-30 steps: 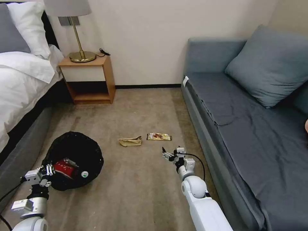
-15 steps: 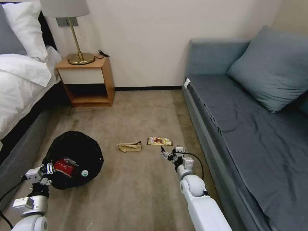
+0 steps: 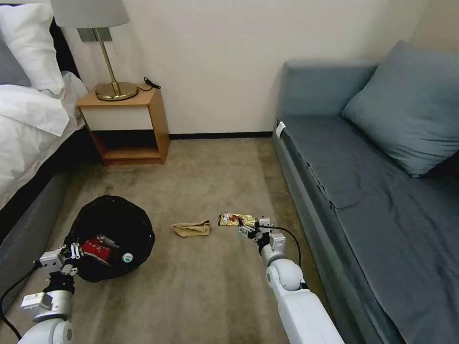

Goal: Pick up the trash bin, then pick up the garbage on the floor and place it into the trash bin.

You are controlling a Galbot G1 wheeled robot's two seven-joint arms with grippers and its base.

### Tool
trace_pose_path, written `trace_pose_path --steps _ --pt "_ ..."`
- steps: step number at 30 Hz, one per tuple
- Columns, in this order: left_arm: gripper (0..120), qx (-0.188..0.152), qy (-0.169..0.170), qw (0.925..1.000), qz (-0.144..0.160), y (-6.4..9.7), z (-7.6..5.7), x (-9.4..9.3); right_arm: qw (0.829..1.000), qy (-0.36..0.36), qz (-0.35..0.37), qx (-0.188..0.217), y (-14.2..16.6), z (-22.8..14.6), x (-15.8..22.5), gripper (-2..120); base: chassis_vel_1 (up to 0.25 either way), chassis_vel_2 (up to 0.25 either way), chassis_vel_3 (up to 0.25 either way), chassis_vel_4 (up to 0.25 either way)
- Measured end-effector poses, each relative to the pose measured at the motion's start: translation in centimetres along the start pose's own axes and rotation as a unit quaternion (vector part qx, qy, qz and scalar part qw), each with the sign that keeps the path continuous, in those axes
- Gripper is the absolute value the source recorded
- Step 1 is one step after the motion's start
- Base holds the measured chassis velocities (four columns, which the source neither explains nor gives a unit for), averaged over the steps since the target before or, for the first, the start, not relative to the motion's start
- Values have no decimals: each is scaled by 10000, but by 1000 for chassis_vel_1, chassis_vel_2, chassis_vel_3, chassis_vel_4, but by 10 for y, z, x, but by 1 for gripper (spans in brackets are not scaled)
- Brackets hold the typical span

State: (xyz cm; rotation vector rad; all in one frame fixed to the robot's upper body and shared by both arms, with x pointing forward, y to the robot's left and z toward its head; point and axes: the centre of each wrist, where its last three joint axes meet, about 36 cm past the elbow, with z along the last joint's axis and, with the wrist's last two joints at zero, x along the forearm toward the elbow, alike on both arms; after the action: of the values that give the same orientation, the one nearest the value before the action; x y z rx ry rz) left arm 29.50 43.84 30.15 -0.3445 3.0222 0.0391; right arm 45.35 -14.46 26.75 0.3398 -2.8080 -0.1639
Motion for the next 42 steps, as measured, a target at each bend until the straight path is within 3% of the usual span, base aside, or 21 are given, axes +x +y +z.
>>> trace_pose_path --steps 42 --pt "5 -41 -10 10000 74 -2 -1 7 9995 59 -304 79 9 16 12 100 -108 103 111 -105"
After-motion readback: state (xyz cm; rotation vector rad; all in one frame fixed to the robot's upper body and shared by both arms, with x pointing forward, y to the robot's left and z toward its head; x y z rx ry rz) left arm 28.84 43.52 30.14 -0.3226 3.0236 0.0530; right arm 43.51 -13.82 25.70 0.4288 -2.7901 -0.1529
